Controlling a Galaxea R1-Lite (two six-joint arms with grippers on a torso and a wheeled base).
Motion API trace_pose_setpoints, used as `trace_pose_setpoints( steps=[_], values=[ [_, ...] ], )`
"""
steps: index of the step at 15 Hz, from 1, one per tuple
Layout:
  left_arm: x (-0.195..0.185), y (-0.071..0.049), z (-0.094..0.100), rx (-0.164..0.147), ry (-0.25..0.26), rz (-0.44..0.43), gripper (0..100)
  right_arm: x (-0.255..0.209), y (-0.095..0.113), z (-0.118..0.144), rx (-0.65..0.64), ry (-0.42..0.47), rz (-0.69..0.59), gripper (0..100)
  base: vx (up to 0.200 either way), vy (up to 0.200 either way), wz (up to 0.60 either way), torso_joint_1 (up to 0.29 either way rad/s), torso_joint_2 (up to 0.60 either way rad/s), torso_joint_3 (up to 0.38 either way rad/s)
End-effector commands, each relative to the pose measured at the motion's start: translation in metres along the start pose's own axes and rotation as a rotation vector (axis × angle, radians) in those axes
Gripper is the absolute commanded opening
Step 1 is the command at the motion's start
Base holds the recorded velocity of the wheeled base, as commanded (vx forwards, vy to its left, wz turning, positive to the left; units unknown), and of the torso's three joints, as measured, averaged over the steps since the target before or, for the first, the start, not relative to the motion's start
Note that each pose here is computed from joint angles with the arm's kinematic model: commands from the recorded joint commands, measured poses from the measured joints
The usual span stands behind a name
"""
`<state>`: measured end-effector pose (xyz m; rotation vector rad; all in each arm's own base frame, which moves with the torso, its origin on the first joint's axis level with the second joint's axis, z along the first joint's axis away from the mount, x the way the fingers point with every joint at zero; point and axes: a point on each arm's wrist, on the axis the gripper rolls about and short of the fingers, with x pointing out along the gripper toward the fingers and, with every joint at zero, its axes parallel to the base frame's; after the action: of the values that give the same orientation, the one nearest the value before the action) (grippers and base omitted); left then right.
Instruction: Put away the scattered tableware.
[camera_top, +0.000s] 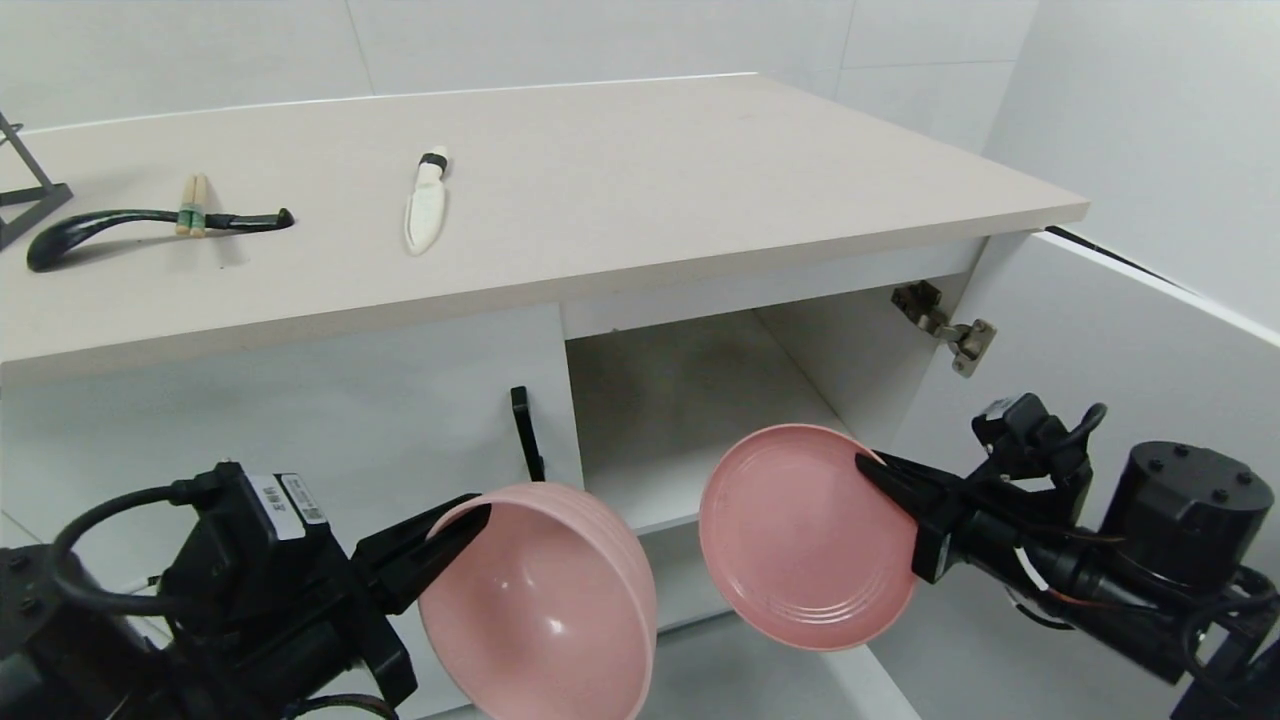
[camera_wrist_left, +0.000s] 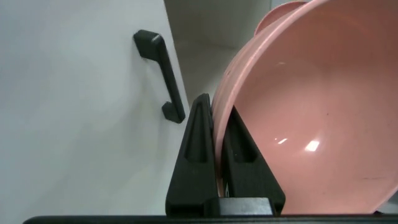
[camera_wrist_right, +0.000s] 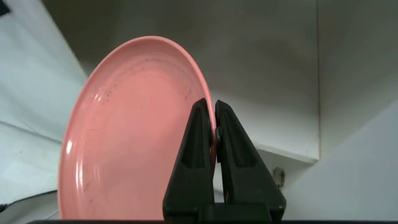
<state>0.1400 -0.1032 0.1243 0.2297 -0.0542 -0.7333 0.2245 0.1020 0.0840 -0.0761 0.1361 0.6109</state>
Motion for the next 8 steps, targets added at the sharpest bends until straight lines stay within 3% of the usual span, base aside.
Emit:
trace_pose_setpoints(
  steps=[1, 3, 8],
  values=[
    [-0.001, 0.003, -0.003, 0.013, 0.025, 0.017, 0, 0.014, -0.004, -0.005, 0.041, 0.006, -0.004, 0, 0.0, 0.0, 0.0, 0.0, 0.0, 0.0],
    [-0.002, 0.003, -0.007, 0.049, 0.071, 0.008, 0, 0.023, -0.006, -0.004, 0.132, -0.008, -0.006, 0, 0.0, 0.0, 0.0, 0.0, 0.0, 0.0],
    [-0.004, 0.002, -0.008, 0.048, 0.087, 0.005, 0, 0.045, -0.01, -0.019, 0.287, 0.022, -0.009, 0, 0.0, 0.0, 0.0, 0.0, 0.0, 0.0]
  ],
)
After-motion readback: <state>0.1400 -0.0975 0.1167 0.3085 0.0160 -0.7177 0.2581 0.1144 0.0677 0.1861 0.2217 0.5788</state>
